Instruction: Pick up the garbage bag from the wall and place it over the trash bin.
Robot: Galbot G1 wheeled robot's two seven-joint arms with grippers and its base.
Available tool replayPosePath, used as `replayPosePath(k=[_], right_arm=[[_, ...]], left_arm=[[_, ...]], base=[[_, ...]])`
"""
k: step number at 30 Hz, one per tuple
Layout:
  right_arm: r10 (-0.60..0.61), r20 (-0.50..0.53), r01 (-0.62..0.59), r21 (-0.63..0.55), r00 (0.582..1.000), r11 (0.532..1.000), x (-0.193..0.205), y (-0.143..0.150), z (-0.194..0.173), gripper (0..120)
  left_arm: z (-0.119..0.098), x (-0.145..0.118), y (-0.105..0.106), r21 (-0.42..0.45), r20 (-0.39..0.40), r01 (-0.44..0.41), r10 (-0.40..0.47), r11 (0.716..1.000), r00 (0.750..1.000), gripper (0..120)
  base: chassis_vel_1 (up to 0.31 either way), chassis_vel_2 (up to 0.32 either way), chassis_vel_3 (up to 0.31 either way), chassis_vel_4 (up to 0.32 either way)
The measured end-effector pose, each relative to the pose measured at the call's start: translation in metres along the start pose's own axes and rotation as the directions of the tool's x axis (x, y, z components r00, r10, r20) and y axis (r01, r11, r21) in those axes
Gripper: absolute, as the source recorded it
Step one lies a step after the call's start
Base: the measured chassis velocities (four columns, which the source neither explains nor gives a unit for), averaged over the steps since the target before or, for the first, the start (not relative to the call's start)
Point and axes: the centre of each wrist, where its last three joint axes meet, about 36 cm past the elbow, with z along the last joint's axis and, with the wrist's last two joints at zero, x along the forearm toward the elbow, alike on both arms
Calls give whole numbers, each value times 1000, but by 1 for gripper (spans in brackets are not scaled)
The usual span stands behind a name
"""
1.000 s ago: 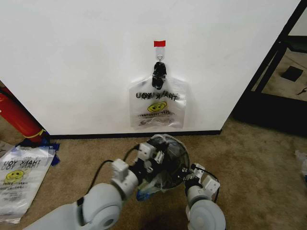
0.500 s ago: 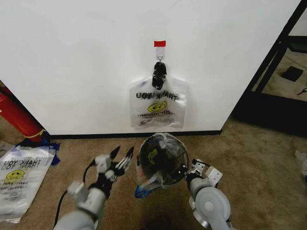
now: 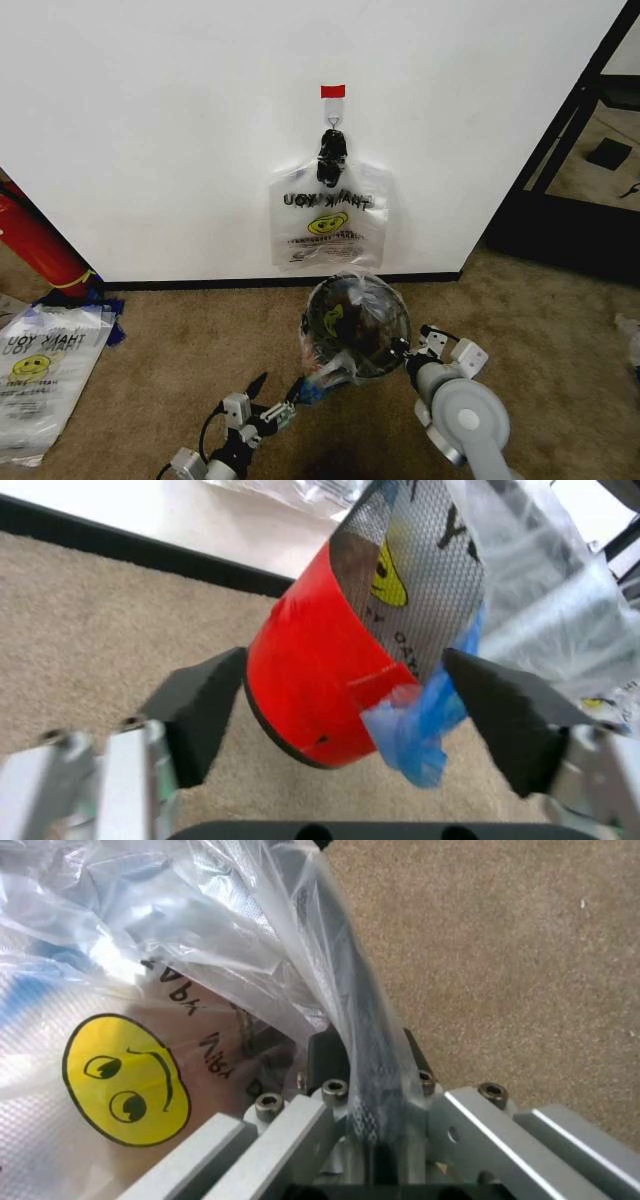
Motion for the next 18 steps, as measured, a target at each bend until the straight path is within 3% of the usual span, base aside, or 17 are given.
replayPosePath(k=[5, 18], right_arm=[[9, -1, -9, 2, 1000, 1000, 3, -3, -3, 0], [15, -13, -15, 7, 1000, 1000, 5, -2, 2, 0]], left_arm=[[16, -1, -10, 6, -5, -27, 27, 1000, 1000, 53], [22, -3, -32, 33, -6, -95, 95, 995, 995, 7]], base=[[0, 0, 0, 0], [0, 0, 0, 0]])
